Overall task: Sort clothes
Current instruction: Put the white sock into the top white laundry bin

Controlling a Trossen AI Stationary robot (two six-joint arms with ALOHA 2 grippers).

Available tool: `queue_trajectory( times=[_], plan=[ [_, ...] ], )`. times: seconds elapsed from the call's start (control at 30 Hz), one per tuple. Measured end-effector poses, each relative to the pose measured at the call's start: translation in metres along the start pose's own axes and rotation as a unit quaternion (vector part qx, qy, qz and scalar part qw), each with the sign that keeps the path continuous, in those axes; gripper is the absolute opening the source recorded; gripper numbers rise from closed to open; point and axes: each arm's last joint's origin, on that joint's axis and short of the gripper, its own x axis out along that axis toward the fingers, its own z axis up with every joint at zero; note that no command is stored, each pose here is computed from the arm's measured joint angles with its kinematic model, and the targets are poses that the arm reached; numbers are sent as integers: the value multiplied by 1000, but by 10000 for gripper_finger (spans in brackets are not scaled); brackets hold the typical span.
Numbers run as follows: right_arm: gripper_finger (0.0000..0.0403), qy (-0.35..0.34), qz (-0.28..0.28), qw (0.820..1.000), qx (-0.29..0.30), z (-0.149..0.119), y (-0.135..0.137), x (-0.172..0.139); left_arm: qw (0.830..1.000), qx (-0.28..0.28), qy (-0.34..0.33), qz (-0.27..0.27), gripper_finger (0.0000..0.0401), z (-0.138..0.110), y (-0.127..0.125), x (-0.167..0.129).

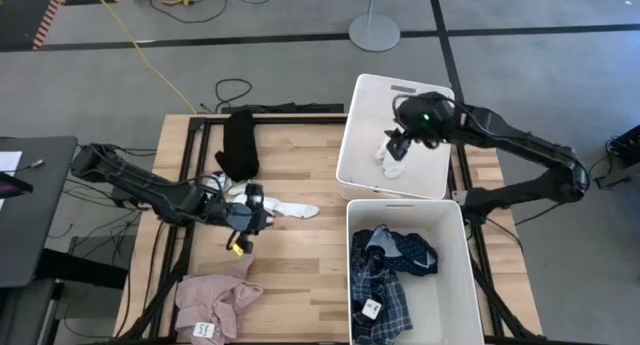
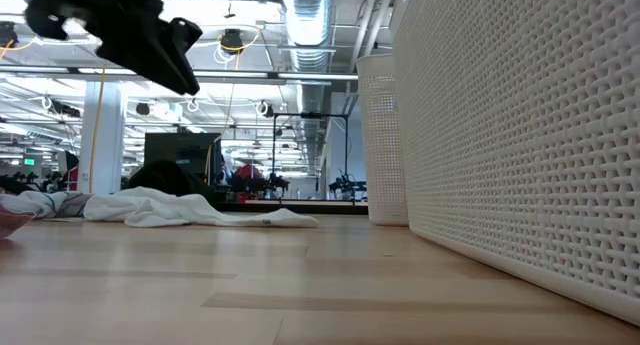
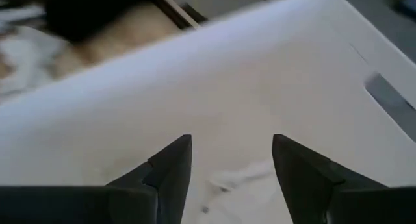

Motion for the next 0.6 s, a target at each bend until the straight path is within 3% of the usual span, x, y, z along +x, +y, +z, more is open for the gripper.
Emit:
queue_trajectory(
  times=[0.13, 0.27, 0.43, 0.6],
  plan=[
    [224, -37, 61, 996, -50, -3, 26, -22, 999, -21, 27, 23, 81, -5, 11, 4],
    [224, -45, 124, 986, -97, -12, 54, -38, 998, -42, 48, 14, 107, -10, 22, 7],
    [224, -38, 197, 966, -164, -27, 93, -50, 996, -61, 65, -24, 159, -14, 32, 17],
    [224, -30, 254, 941, -223, -45, 132, -60, 991, -64, 113, -26, 199, -23, 38, 34]
  ],
)
